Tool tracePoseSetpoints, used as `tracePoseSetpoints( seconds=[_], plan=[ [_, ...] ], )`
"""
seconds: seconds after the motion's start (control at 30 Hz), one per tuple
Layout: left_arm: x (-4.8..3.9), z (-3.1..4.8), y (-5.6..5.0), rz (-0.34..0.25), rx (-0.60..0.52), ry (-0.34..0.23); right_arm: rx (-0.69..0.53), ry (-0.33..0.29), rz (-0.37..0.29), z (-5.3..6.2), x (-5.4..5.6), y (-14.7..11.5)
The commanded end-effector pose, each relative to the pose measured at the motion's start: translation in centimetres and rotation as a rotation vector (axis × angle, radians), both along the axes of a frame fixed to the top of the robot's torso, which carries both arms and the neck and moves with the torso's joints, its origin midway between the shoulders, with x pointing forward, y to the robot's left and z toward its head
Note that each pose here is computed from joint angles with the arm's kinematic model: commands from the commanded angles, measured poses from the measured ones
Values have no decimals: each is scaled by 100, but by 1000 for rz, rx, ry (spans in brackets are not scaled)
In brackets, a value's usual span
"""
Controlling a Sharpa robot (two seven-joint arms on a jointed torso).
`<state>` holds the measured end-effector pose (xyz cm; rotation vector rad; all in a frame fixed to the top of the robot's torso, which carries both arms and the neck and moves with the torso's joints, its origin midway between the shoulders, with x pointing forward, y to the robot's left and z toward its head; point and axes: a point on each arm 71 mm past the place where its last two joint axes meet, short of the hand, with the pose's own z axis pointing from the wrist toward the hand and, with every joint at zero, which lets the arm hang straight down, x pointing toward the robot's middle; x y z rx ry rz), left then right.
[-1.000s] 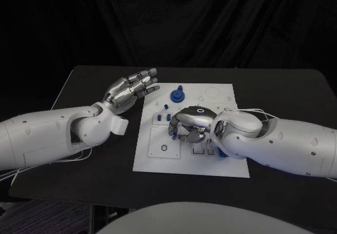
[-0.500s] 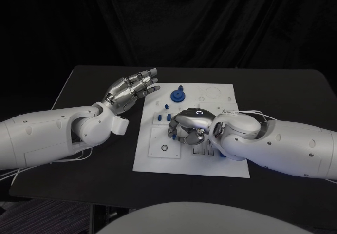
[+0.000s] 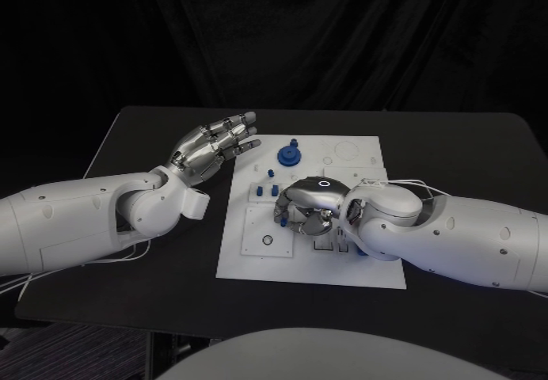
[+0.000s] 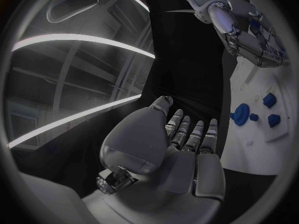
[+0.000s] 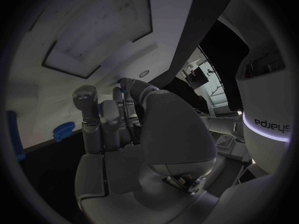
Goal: Assemble the parts on the task board
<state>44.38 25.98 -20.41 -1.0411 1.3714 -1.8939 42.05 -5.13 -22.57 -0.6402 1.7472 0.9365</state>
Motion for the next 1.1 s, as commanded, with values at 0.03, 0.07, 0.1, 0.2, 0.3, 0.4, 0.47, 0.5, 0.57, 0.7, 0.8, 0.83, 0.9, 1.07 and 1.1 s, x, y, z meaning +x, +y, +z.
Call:
tracePoseSetpoints(
  seconds=[0.03, 0.07, 0.1, 0.2, 0.3, 0.4, 0.47, 0.5, 0.57, 0.7, 0.8, 0.83, 0.9, 1.07, 1.1],
  plan=[
    [-7, 13, -12, -8, -26, -17, -47, 23, -20, -63, -1, -17],
    [-8, 11, -11, -8, -26, -16, -52, 27, -19, -71, -4, -18],
    [-9, 10, -10, -8, -26, -15, -54, 29, -18, -76, -5, -18],
    [-11, 5, -5, -7, -25, -14, -61, 35, -15, -88, -11, -20],
    [-13, 0, 0, -6, -25, -13, -60, 36, -12, -92, -16, -23],
    [-16, -6, 3, -6, -25, -11, -56, 35, -11, -91, -18, -31],
    [-18, -12, 4, -6, -24, -10, -53, 34, -12, -90, -18, -42],
    [-19, -13, 4, -6, -24, -9, -52, 33, -12, -89, -18, -47],
    [-22, -18, 6, -5, -24, -8, -46, 31, -15, -82, -21, -65],
    [-30, -25, 18, -2, -23, -6, -29, 19, -24, -35, -29, -122],
    [-34, -29, 30, 1, -22, -4, -21, 3, -34, 51, -13, -177],
    [-36, -31, 36, 3, -23, -3, -16, -6, -41, 105, 0, -207],
    [-38, -34, 42, 6, -26, 1, -9, -25, -53, 211, 25, -266],
    [-41, -40, 45, 12, -31, 8, 0, -65, -88, 439, 76, -434],
    [-41, -40, 45, 12, -31, 8, 2, -71, -96, 466, 83, -466]
  ],
)
